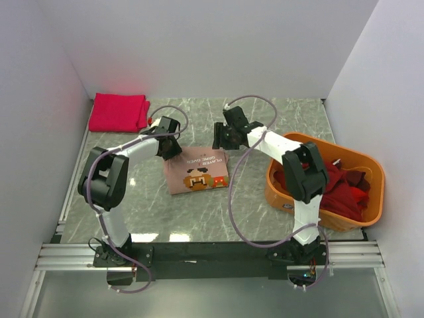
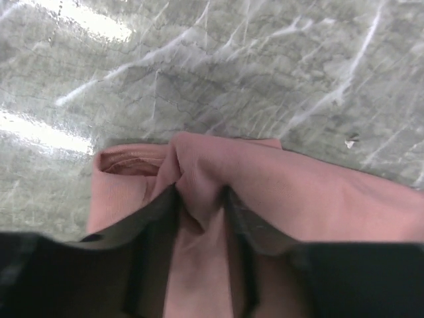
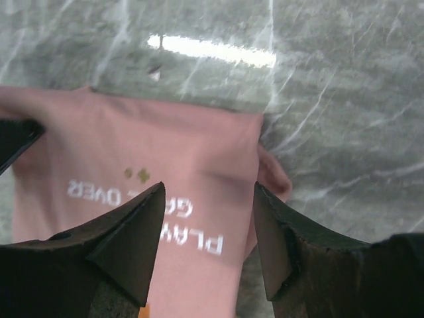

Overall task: Fold and stack the t-shirts
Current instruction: Fold the tshirt

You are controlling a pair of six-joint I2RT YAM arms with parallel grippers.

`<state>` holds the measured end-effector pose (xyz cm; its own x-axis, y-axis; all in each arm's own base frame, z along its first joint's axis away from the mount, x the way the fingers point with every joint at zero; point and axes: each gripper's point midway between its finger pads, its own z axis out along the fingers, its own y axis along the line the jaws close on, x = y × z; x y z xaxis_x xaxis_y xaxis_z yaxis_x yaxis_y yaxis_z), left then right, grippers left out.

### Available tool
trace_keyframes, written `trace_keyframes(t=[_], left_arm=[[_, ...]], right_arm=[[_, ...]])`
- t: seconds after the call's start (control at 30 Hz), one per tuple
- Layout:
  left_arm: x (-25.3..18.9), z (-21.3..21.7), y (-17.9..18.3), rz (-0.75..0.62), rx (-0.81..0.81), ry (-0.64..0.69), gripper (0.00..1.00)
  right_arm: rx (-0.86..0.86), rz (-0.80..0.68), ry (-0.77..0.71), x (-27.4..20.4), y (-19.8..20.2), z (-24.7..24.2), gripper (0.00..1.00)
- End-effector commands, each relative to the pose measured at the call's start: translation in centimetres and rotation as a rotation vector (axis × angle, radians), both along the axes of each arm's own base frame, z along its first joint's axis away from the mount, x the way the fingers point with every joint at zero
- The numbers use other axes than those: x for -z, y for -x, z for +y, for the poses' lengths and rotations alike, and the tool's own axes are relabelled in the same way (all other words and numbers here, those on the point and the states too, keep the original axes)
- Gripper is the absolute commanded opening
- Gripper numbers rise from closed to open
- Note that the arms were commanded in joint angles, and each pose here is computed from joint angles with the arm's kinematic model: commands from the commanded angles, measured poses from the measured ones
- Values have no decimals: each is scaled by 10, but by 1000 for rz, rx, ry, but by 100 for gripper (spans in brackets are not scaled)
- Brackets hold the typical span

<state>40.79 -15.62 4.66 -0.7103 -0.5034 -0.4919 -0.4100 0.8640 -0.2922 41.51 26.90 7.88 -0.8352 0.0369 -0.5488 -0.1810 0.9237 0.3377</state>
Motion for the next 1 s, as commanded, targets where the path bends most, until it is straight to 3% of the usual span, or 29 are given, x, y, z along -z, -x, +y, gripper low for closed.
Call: trace_keyframes(t=[0.0,0.1,0.17,0.4,0.7,0.97], left_arm=[[-17,-2,-17,-50,-2,-9,36],[-18,-2,-15,-58,0,-8,23],[-19,-2,-15,-61,4,-8,3],[-39,-3,-13,-113,21,16,1],[-93,5,17,-238,3,91,1],[-71,26,35,-187,-71,35,1]], right_arm=[[16,-19,60,1,-22,-3,62],[22,3,95,14,-26,-5,61],[19,7,93,16,-28,-3,56],[-34,-6,18,0,-26,12,1],[-88,-110,-120,-60,-3,20,0],[-103,-90,-152,-57,3,27,0]])
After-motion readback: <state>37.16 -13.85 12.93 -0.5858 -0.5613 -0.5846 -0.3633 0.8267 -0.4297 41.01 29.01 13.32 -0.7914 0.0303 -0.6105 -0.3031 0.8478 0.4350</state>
